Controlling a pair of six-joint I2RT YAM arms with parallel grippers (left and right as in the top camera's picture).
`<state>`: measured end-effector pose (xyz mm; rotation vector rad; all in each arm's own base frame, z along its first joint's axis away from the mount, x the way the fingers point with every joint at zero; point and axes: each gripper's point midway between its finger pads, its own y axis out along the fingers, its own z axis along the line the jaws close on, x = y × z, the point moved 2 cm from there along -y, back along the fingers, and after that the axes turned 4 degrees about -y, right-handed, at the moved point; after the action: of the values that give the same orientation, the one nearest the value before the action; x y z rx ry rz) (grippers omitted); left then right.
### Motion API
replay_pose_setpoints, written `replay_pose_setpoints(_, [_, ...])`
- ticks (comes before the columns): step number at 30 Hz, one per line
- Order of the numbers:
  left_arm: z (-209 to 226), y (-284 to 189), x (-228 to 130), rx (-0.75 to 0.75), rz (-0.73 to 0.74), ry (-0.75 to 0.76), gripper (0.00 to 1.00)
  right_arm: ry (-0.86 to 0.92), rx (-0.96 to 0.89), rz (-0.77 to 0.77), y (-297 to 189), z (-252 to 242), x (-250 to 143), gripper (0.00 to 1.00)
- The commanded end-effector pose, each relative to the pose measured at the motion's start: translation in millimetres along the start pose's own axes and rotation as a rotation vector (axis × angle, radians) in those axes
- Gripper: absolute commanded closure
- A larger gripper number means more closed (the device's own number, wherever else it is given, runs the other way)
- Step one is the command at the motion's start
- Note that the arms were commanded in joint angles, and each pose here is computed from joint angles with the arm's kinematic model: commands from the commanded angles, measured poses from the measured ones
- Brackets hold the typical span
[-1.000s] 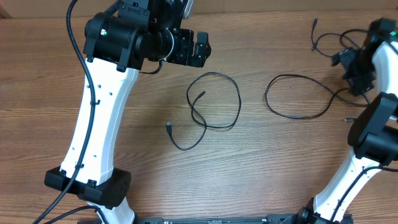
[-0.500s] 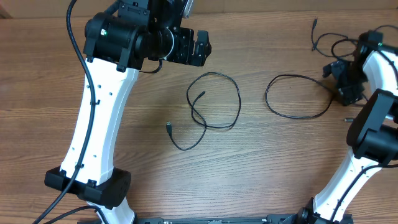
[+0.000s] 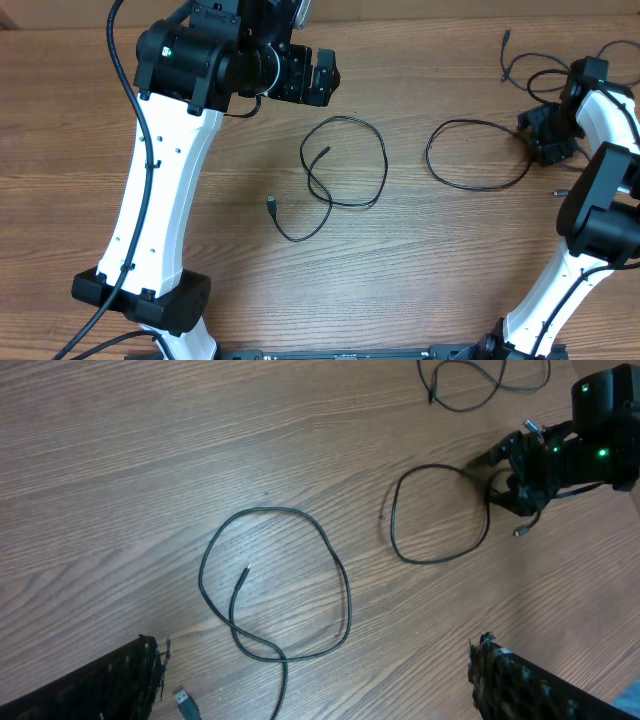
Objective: Untangle cables
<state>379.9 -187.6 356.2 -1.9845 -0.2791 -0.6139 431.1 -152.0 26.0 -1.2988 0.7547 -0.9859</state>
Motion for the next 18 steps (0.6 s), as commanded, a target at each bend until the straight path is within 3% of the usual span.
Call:
replay_pose_setpoints(1, [-2, 3, -1, -0.009, 0.007, 0.026, 0.0, -0.006, -0.019, 0.04, 15, -5, -15, 0.38])
replay_pose_setpoints(9, [-2, 3, -1, -0.009, 0.007, 0.026, 0.0, -0.006, -0.034, 0.015, 15, -9, -8, 0.62])
replay_pose_setpoints(14, [-2, 3, -1, -0.009, 0.007, 0.026, 0.0, -0.028, -0.059, -0.014, 11, -27, 11, 0.93])
replay_pose_setpoints(18, [-2, 3, -1, -0.009, 0.007, 0.026, 0.01, -0.013, -0.061, -0.024, 2, -43, 32, 0.96])
